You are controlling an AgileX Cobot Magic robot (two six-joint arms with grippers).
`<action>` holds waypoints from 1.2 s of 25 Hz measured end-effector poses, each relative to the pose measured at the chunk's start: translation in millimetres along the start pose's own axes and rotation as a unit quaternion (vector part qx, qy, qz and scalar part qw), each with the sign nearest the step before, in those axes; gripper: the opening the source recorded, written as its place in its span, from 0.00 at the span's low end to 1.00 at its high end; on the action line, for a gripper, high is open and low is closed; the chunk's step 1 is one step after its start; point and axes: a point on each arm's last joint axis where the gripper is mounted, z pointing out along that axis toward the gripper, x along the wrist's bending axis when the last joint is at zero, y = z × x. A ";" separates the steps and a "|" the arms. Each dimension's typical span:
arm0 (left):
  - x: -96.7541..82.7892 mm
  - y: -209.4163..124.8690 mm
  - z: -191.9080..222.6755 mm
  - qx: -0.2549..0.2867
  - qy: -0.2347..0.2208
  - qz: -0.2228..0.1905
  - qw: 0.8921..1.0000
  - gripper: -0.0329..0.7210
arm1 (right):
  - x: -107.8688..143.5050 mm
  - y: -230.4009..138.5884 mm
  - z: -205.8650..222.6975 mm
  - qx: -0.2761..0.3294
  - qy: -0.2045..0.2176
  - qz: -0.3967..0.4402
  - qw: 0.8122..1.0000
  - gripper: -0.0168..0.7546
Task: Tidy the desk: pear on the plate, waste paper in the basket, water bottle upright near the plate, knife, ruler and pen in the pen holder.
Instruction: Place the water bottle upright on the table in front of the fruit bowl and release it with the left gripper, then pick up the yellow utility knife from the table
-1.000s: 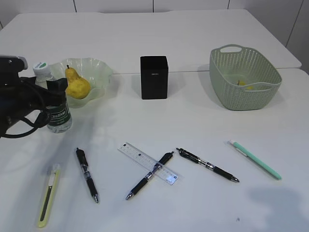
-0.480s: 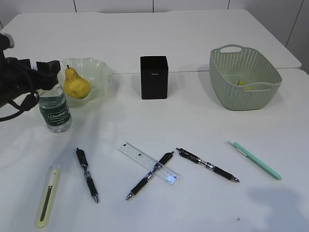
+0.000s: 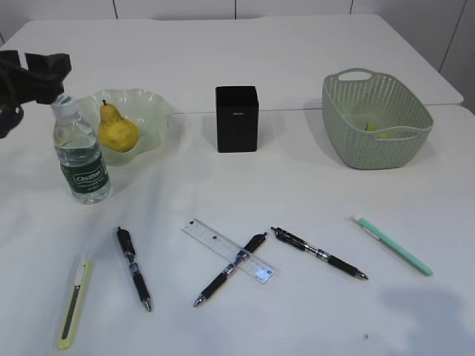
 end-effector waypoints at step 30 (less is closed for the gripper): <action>-17.2 99.2 -115.7 0.434 -0.037 -0.071 0.897 0.65 | 0.0 0.0 0.0 0.000 0.000 0.000 1.000 0.66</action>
